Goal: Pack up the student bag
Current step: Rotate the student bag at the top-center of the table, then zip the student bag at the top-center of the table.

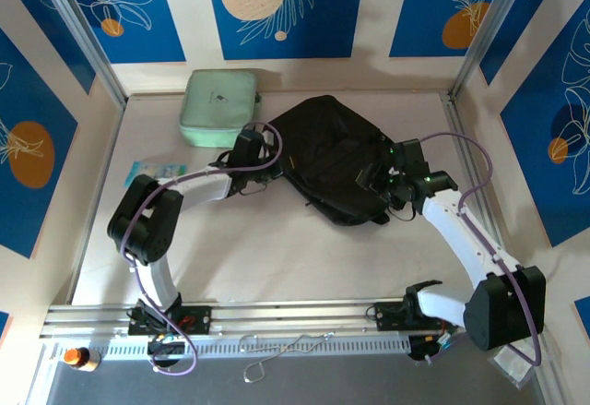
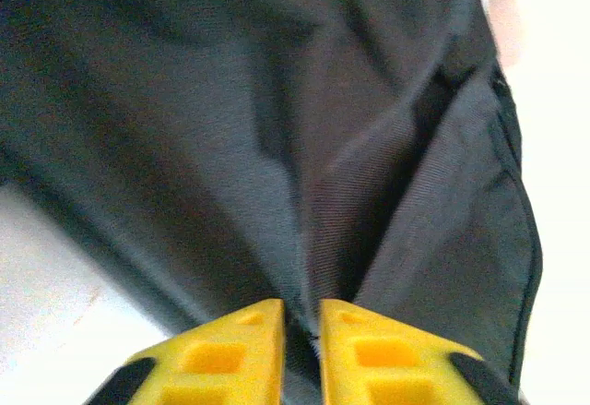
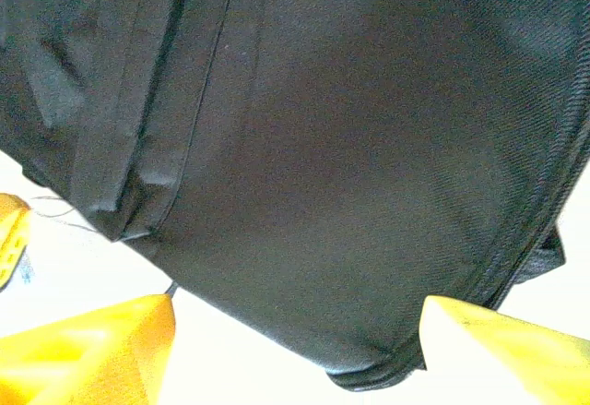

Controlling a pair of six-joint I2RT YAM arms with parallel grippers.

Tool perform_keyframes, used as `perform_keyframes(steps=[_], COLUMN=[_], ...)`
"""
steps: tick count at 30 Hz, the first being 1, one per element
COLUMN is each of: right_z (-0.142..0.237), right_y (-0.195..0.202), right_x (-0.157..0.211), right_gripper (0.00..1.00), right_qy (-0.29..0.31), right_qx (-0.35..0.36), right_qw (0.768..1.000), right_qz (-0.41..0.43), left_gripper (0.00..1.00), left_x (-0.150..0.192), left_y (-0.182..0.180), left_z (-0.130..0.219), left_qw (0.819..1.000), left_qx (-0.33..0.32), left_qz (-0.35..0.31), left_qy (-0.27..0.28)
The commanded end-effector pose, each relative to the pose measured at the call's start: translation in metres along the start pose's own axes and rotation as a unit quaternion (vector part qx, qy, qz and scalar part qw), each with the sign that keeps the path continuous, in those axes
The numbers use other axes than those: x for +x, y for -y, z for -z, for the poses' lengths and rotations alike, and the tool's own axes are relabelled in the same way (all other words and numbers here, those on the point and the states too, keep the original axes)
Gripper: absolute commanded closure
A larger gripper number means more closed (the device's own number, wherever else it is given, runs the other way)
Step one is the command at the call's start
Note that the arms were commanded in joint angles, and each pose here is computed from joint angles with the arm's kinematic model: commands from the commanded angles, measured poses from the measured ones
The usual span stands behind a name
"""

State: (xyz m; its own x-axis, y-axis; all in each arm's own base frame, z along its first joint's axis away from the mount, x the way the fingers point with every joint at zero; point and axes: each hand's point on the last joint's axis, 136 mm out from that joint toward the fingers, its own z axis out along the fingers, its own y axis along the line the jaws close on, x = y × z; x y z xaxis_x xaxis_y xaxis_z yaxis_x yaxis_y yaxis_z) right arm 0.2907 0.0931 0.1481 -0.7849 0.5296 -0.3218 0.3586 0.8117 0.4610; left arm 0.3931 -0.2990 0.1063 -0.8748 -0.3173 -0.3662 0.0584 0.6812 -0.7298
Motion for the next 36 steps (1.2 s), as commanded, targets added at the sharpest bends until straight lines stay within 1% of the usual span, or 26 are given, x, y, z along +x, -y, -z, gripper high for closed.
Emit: perform_keyframes(steps=[1,3,6,9,13,16,18,20,24,27,34,35,36], right_z=[0.002,0.001,-0.002,-0.003,-0.004,-0.004,-0.004,-0.004,-0.006,-0.007,-0.009,-0.01,-0.011], right_y=[-0.017,-0.02,-0.022,-0.023,-0.022,-0.022,-0.022,-0.022,-0.023,-0.024,-0.03,-0.032,-0.034], right_x=[0.001,0.002,0.004,0.007,0.008,0.009,0.01,0.01,0.012,0.013,0.021,0.023,0.025], right_gripper=[0.29,0.29,0.29,0.29,0.29,0.29,0.29,0.29,0.29,0.3,0.3,0.3,0.3], right_qy=[-0.007,-0.01,-0.014,-0.016,-0.017,-0.016,-0.017,-0.017,-0.021,-0.025,-0.034,-0.036,-0.039], right_qx=[-0.021,-0.025,-0.026,-0.028,-0.029,-0.029,-0.03,-0.031,-0.034,-0.036,-0.044,-0.046,-0.047], right_qw=[1.0,1.0,1.0,0.999,0.999,0.999,0.999,0.999,0.999,0.999,0.998,0.998,0.998], right_qz=[-0.007,-0.005,-0.003,-0.003,-0.005,-0.006,-0.005,-0.006,-0.008,-0.009,-0.008,-0.008,-0.008], left_gripper=[0.78,0.73,0.7,0.7,0.7,0.69,0.67,0.67,0.75,0.8,0.79,0.82,0.87], left_x=[-0.002,-0.001,0.001,0.001,-0.001,0.0,-0.001,-0.005,-0.009,-0.009,-0.007,-0.007,-0.007], left_y=[-0.015,-0.019,-0.02,-0.017,-0.019,-0.022,-0.027,-0.026,-0.015,-0.016,-0.02,-0.018,-0.017], left_z=[0.012,0.011,0.003,-0.006,-0.016,-0.022,-0.023,-0.024,-0.033,-0.038,-0.043,-0.043,-0.044], left_qw=[0.999,0.998,0.998,0.998,0.997,0.996,0.995,0.995,0.995,0.995,0.995,0.995,0.995], left_qx=[-0.038,-0.037,-0.031,-0.016,-0.017,-0.029,-0.042,-0.038,-0.009,-0.008,-0.014,-0.012,-0.009], left_qz=[0.026,0.042,0.055,0.066,0.074,0.084,0.09,0.091,0.096,0.101,0.103,0.102,0.102], left_qy=[0.027,0.031,0.023,0.017,0.014,0.005,0.01,0.017,0.015,0.01,0.004,0.003,0.001])
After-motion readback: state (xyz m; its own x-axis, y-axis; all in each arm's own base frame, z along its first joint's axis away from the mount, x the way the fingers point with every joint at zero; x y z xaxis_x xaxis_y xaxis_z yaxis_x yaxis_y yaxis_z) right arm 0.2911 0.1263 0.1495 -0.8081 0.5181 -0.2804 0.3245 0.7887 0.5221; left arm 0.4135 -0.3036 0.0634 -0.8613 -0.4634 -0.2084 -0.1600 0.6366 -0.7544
